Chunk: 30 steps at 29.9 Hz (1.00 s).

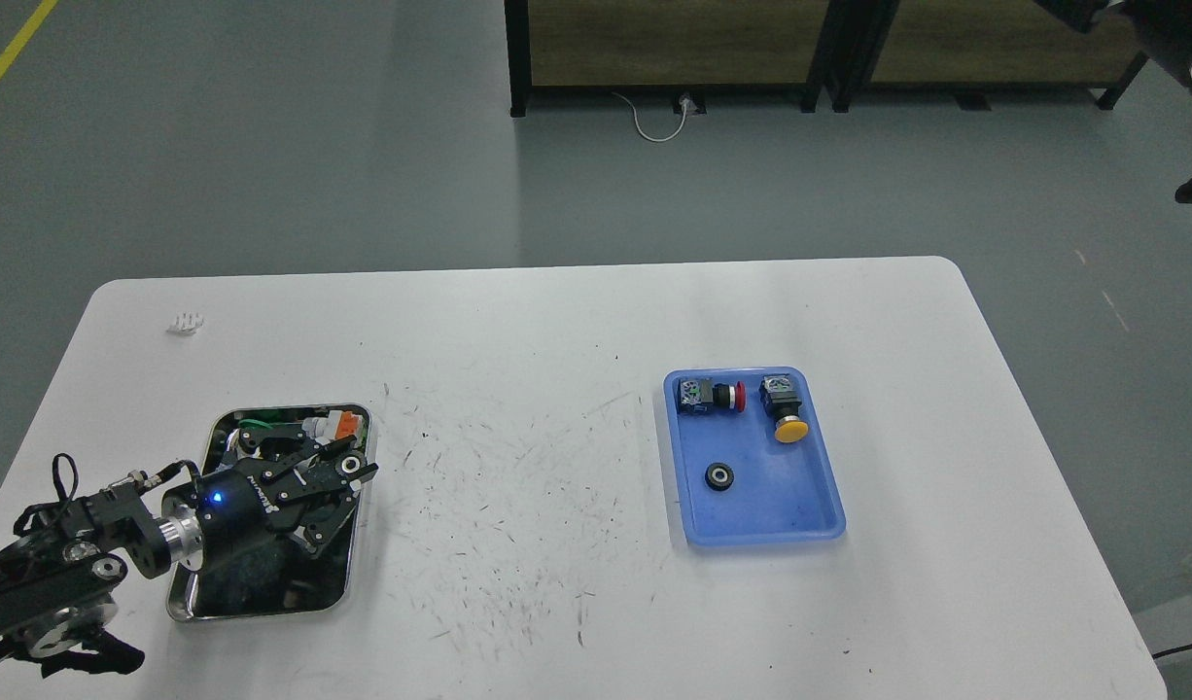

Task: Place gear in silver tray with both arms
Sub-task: 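Carry the gear into the silver tray and open the left gripper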

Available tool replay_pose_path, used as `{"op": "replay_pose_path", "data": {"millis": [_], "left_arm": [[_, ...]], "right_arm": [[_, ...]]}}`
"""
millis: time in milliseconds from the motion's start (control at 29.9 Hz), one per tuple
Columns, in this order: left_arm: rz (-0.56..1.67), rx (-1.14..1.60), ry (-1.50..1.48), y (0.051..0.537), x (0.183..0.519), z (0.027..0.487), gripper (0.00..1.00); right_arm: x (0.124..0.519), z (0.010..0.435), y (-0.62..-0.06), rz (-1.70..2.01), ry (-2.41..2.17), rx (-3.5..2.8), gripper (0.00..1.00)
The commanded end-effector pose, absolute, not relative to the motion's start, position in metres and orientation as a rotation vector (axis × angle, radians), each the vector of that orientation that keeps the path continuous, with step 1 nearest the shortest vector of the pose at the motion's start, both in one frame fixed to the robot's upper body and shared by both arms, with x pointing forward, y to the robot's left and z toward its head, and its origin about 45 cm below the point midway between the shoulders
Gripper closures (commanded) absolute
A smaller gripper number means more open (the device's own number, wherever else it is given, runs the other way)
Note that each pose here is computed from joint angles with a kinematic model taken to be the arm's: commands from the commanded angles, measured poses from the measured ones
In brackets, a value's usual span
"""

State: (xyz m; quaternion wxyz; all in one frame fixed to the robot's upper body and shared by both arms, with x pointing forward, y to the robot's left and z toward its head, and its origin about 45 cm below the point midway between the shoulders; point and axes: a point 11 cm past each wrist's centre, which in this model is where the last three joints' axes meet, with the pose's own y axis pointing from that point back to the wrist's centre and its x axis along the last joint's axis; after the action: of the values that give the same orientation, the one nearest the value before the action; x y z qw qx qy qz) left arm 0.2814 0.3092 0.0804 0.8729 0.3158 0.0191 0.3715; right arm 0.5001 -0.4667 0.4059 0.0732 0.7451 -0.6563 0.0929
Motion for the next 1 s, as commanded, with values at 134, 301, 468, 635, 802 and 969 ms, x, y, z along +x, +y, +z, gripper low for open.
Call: {"op": "replay_pose_path", "data": {"millis": [134,301,468,635,802,969], "left_arm": [[0.839,0.693,0.102,0.337,0.258,0.067,0.71],[0.868,0.709,0.126,0.347,0.246,0.060,0.71],[0.874,0.723,0.142,0.351,0.239,0.054,0.70],[0.901,0.723,0.152,0.357,0.239,0.052,0.67],[0.923,0.731,0.159,0.362,0.240,0.048,0.67],[0.941,0.733,0.172,0.367,0.237,0.045,0.66]], "right_arm": [[0.501,0.408,-0.467,0.289,-1.966,2.228,0.00],[0.502,0.409,-0.466,0.294,-1.976,2.219,0.00],[0.504,0.408,-0.462,0.294,-1.969,2.226,0.00],[0.505,0.411,-0.461,0.303,-1.974,2.221,0.00],[0.505,0.412,-0.461,0.306,-1.973,2.222,0.00],[0.507,0.411,-0.457,0.304,-1.970,2.226,0.00]]}}
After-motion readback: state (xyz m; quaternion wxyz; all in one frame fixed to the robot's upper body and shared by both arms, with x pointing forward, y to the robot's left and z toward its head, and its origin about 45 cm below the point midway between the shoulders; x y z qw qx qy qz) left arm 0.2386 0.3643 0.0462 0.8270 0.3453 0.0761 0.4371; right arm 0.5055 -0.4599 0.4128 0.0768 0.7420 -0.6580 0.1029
